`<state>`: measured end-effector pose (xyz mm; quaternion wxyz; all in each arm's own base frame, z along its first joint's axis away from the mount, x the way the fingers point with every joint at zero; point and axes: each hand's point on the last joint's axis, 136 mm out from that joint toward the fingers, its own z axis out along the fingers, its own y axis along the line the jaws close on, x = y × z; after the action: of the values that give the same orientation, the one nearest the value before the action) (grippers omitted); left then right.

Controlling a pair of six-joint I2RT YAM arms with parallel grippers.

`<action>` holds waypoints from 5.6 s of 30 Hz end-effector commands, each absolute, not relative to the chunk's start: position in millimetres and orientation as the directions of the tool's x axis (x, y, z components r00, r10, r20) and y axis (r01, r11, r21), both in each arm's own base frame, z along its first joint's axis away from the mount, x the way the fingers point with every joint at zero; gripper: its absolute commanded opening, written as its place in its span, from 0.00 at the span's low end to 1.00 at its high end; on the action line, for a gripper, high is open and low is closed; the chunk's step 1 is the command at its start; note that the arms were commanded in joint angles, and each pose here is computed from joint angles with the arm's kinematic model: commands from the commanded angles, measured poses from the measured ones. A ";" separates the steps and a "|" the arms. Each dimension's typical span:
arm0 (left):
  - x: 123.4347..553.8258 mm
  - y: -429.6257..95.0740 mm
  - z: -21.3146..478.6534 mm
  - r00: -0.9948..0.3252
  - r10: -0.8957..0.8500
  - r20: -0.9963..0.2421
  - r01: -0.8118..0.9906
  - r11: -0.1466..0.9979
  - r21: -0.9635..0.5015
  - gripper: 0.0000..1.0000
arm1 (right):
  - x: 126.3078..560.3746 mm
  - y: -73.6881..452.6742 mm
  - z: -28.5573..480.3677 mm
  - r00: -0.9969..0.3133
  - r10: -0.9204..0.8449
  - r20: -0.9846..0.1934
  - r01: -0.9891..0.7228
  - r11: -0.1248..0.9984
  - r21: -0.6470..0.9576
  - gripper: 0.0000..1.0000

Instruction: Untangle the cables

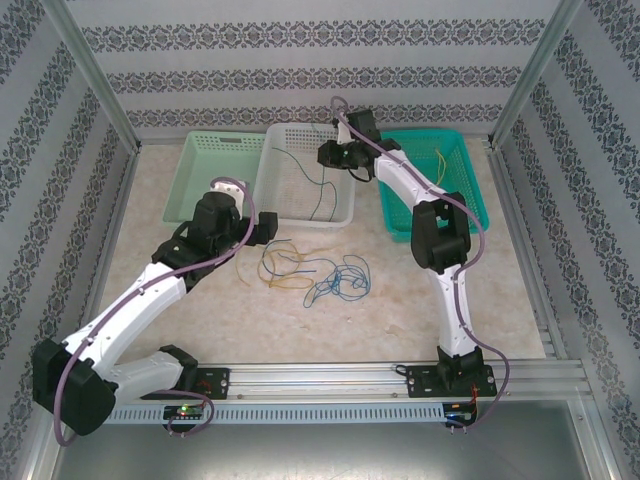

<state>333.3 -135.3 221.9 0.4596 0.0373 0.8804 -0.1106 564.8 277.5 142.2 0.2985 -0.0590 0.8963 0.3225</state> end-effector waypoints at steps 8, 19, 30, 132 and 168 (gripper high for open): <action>304.0 -95.3 156.3 -0.711 -0.144 -0.688 -0.066 0.988 -0.139 0.93 | 543.4 281.3 174.0 -0.799 0.024 -0.601 -0.372 0.765 0.525 0.67; 294.7 -61.6 97.9 -0.775 -0.318 -0.547 -0.235 0.947 -0.217 0.89 | 490.5 282.6 213.4 -0.774 0.018 -0.633 -0.418 0.737 0.532 0.70; 327.8 -74.5 51.1 -0.834 -0.316 -0.453 -0.213 0.941 -0.264 0.66 | 448.3 267.2 222.1 -0.772 0.029 -0.634 -0.415 0.733 0.539 0.70; 277.9 -148.6 259.4 -0.550 -0.144 -0.822 0.401 0.819 -0.412 0.01 | 286.6 293.9 140.1 -0.914 -0.052 -0.403 -0.375 0.491 0.787 0.68; 272.9 -155.0 239.7 -0.599 -0.106 -0.794 0.420 0.802 -0.424 0.01 | 270.3 303.4 204.9 -0.882 -0.064 -0.466 -0.455 0.366 0.812 0.00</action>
<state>278.0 -146.4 243.5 0.4451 0.0692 0.8448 -0.2890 267.4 308.1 164.2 0.1472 -0.1483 0.8296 0.5178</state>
